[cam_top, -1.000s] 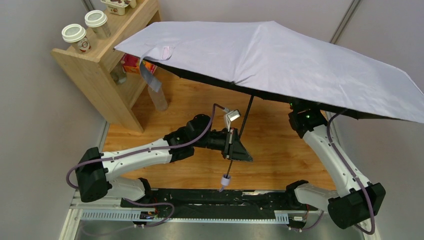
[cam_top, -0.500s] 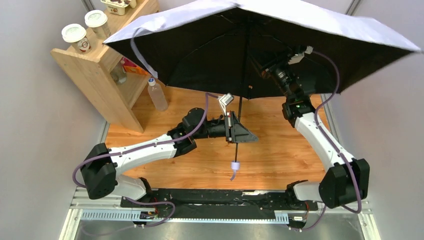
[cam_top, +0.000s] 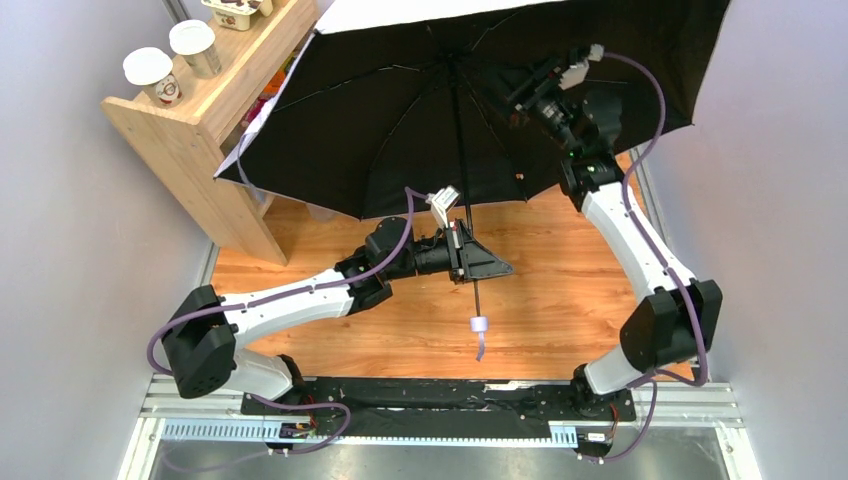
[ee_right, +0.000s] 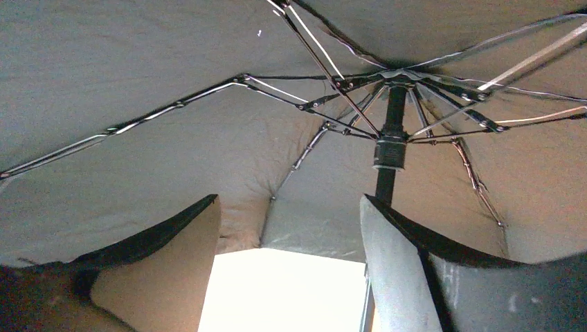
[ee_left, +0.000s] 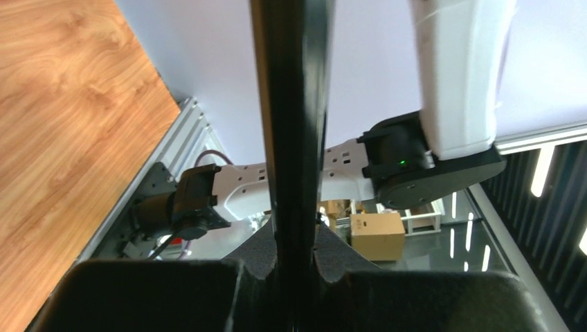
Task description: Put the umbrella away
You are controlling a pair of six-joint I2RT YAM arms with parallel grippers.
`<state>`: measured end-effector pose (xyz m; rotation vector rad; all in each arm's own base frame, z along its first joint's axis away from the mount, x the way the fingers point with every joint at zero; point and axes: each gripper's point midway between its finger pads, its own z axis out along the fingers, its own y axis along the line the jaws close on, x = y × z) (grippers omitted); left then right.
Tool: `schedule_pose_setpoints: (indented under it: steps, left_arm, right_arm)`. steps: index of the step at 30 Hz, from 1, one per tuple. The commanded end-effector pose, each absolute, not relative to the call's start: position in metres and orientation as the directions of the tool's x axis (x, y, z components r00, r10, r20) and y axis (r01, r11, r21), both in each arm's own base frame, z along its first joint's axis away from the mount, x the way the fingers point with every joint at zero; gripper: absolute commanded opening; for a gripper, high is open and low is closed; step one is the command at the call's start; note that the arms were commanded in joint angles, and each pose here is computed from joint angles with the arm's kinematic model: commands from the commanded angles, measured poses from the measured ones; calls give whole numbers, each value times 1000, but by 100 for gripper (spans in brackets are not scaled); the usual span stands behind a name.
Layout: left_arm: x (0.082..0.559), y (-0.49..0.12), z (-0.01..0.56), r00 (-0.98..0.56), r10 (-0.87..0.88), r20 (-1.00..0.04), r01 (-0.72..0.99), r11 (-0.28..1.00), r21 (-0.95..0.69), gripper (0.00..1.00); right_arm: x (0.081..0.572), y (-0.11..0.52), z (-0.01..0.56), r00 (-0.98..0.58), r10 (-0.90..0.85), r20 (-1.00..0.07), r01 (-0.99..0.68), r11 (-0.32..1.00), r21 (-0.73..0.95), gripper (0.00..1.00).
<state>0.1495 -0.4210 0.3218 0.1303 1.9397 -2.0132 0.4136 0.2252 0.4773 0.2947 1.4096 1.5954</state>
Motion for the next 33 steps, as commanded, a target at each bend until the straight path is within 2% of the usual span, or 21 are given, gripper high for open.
schedule_pose_setpoints:
  steps: [1,5,11,14,18,22,33]
  left_arm:
    - [150,-413,338,-881,-203,-428,433,22,-901,0]
    - [154,-409,331,-867,-205,-454,446,89,-891,0]
    - [152,-408,327,-868,-201,-454,442,102,-891,0]
    - [152,-407,326,-869,-199,-454,442,101,-891,0]
    - [148,-408,329,-867,-195,-459,449,96,-888,0]
    - [148,-407,329,-864,-199,-462,451,102,-887,0]
    - [144,-405,327,-863,-190,-467,453,115,-884,0]
  right_arm:
    - [421,256,441,-609,604,-514,-435,286,853,76]
    - [432,258,422,-583,578,-571,-376,431,820,75]
    - [438,260,420,-534,565,-629,-342,536,772,75]
    - [448,262,428,-524,612,-593,-339,489,804,74]
    - [466,277,432,-565,622,-542,-327,434,840,65]
    - [478,282,442,-537,650,-538,-345,414,843,57]
    - [498,276,461,-392,740,-547,-403,396,825,52]
